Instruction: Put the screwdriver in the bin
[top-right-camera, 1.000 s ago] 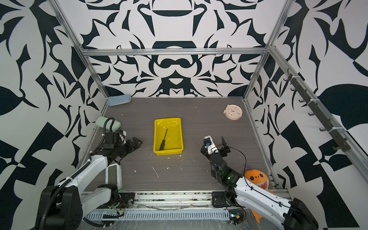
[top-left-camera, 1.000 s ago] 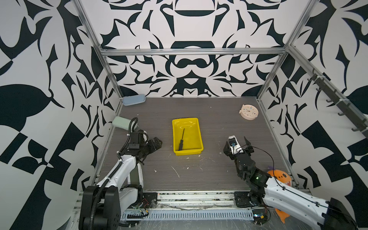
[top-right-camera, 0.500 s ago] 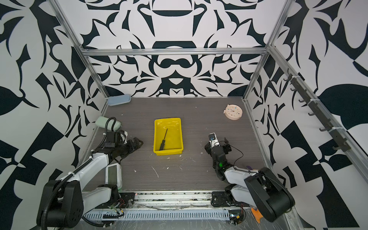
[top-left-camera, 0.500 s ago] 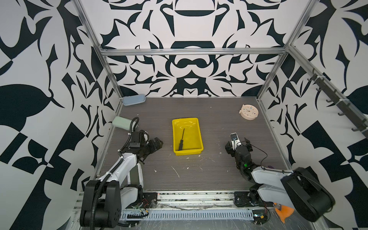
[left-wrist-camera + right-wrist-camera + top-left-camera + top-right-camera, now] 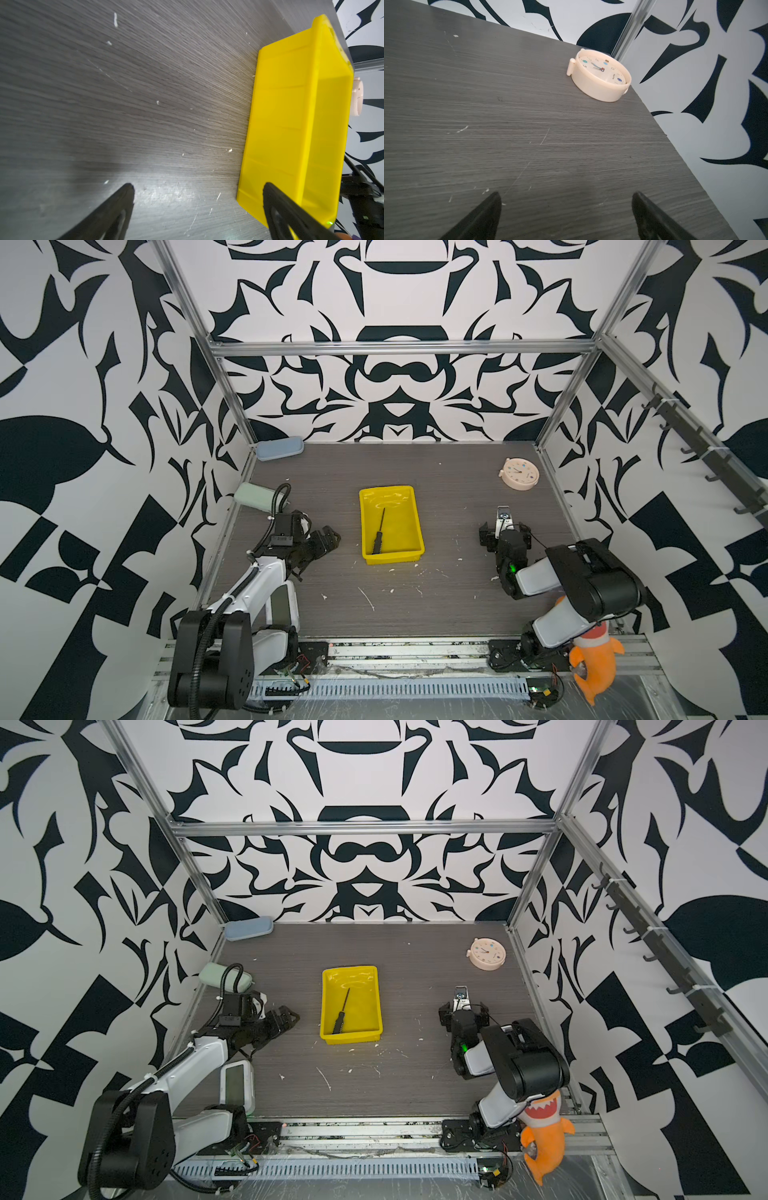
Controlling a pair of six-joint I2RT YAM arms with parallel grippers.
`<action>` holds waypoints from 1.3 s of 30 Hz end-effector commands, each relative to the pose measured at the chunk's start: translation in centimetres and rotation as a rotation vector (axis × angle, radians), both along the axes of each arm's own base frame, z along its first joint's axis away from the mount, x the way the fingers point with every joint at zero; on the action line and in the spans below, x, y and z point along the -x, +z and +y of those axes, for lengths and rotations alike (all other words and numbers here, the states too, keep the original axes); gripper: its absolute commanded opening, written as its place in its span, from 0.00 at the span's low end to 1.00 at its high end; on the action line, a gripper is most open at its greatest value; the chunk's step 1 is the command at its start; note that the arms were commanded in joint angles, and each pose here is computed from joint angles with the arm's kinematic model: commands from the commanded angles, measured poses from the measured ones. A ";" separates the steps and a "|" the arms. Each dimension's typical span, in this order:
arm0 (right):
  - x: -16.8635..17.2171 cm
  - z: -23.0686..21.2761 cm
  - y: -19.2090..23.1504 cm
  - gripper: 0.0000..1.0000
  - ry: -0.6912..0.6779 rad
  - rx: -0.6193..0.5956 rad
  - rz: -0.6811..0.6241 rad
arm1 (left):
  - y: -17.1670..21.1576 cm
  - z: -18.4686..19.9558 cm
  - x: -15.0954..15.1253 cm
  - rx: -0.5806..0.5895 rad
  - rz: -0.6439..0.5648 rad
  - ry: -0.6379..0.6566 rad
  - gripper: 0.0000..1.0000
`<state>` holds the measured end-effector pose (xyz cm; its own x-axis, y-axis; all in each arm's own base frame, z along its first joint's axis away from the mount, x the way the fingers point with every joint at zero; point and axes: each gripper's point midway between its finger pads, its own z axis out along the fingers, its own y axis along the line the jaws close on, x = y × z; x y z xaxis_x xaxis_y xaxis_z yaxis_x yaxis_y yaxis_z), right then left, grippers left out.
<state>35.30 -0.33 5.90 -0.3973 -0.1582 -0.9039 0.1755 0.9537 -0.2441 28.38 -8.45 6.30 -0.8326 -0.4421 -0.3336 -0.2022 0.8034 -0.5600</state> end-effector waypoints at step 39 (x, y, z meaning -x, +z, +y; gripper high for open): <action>-2.6 0.1 2.9 1.00 -0.023 -0.070 -0.080 | 10.0 11.9 -11.7 -0.769 -0.744 0.308 0.99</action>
